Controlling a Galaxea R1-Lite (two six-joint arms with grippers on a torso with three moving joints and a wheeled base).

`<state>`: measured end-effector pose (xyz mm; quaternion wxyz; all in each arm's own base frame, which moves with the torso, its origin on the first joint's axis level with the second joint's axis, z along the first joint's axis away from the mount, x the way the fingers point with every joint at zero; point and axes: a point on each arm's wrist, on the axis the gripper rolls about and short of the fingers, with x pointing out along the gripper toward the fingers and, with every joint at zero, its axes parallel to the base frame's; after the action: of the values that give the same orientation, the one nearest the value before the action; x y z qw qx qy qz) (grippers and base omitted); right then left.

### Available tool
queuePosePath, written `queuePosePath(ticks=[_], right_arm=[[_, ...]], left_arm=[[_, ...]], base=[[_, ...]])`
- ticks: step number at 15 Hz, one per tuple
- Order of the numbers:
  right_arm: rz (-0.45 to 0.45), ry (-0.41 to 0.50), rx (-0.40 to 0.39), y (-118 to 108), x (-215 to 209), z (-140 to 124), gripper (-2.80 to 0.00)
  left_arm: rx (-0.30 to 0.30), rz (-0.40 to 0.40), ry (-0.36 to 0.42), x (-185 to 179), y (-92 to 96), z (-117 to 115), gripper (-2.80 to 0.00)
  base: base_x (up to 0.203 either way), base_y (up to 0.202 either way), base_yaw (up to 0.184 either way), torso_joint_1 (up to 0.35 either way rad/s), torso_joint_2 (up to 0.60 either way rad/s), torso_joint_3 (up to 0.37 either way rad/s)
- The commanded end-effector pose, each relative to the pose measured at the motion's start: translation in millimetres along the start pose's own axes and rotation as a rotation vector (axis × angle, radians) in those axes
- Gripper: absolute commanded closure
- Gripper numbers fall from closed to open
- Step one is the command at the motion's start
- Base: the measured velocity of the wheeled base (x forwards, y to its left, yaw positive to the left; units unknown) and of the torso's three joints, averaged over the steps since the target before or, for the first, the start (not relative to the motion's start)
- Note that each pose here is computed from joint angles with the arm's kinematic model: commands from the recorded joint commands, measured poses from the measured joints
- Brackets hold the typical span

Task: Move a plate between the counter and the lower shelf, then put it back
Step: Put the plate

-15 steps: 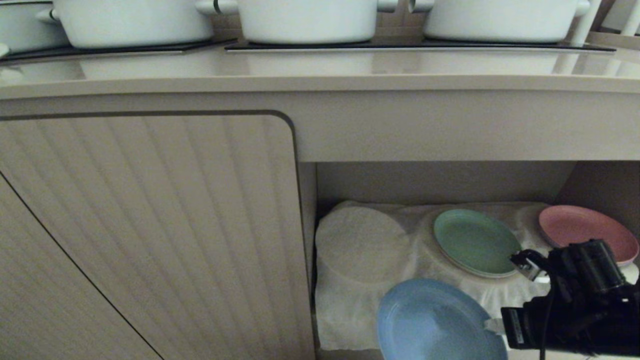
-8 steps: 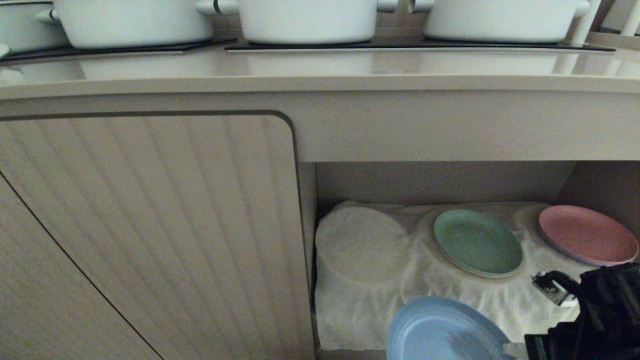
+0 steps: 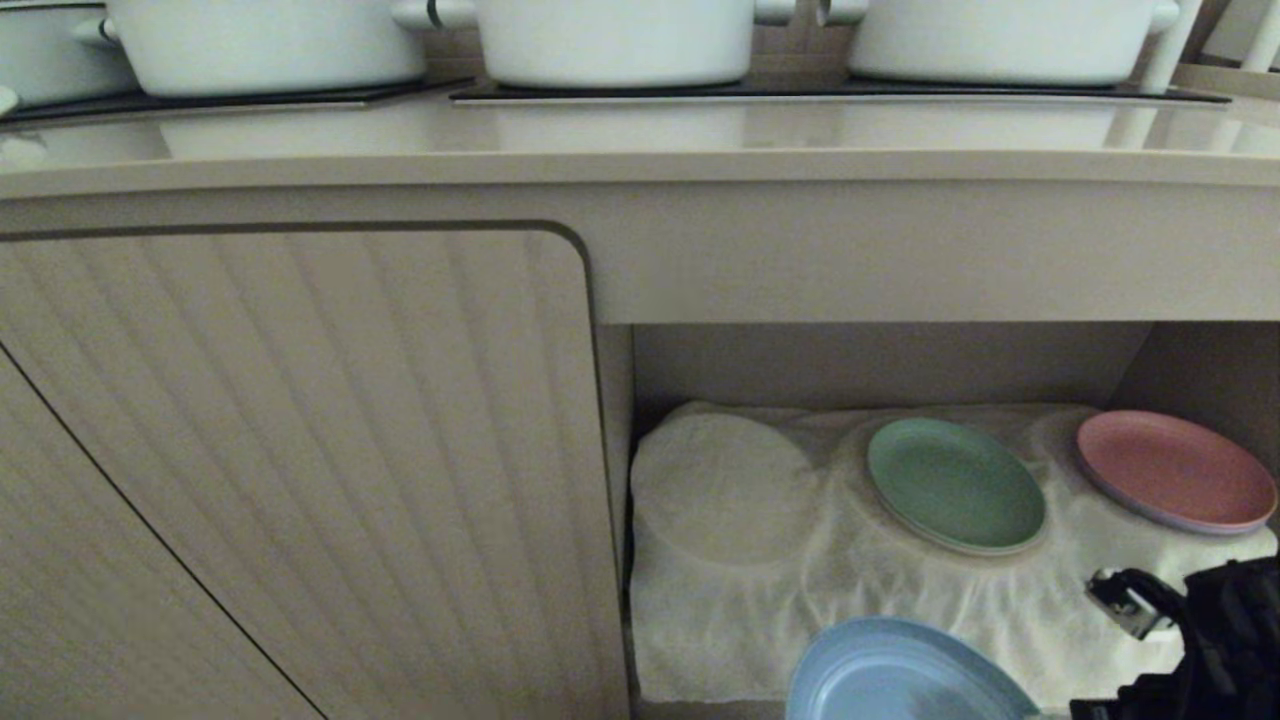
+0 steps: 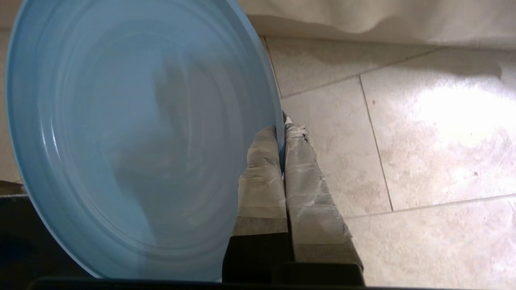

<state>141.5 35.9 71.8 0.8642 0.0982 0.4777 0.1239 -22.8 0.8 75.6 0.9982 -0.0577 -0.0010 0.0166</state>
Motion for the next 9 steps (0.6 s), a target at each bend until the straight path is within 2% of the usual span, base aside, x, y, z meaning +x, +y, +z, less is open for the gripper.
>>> queuePosePath(ticks=[1,9], right_arm=[[-0.002,0.007,0.003,-1,-1,-6,0.0],[0.0,0.0,0.002,-3,-10,-21,0.0]], left_arm=[[-0.001,0.0,-0.002,0,0.0,0,0.0],[-0.001,0.0,0.0,0,0.0,0,0.0]], base=[[0.0,0.0,0.0,0.0,0.0,0.0],[0.0,0.0,0.0,0.0,0.0,0.0]])
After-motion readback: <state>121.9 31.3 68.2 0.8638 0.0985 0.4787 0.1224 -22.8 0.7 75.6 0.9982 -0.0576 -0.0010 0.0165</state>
